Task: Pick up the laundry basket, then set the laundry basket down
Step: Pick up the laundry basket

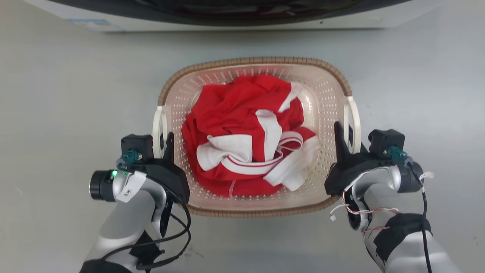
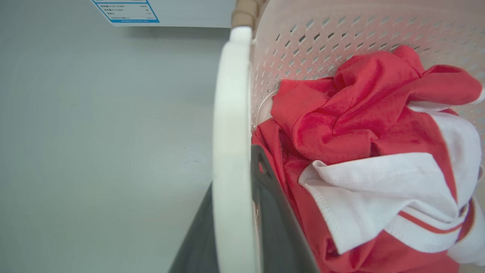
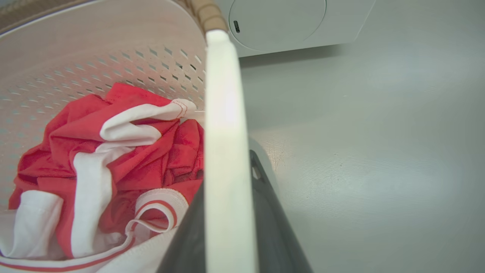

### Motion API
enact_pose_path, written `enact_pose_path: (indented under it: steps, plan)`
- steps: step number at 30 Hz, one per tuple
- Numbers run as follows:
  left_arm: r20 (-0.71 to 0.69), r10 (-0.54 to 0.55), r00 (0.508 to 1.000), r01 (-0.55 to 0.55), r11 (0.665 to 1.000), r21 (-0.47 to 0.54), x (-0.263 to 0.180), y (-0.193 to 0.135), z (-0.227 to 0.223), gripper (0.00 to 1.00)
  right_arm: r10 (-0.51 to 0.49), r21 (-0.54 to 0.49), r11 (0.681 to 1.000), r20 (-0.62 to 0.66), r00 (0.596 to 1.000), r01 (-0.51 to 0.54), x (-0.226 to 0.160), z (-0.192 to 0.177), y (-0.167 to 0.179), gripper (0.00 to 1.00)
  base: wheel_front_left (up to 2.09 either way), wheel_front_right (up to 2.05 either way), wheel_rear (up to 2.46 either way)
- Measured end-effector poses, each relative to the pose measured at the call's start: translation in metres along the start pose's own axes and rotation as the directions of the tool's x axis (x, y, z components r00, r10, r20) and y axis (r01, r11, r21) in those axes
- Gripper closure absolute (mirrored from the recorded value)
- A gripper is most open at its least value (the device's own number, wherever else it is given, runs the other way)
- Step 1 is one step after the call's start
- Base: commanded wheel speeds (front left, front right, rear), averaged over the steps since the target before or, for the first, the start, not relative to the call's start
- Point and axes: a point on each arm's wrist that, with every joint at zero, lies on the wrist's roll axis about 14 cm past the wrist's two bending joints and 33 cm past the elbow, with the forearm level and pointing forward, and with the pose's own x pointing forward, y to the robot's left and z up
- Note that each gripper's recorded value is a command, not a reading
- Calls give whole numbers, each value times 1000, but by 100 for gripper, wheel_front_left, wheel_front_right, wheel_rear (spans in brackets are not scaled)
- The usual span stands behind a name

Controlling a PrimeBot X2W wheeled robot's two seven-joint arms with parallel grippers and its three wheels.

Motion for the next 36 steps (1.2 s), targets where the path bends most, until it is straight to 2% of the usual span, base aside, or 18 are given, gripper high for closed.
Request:
enact_pose_path:
  steps: [14,36]
  plan:
    - [19,-20,1000,19,1000,4,-49,-11,6,100,6,0,1000,9,1000,-6,-52,12,14,100,0,0,0]
    - [-84,-50,995,53,998,33,-136,-21,-48,100,4,43,999,-107,994,0,-152,-35,36,100,0,0,0]
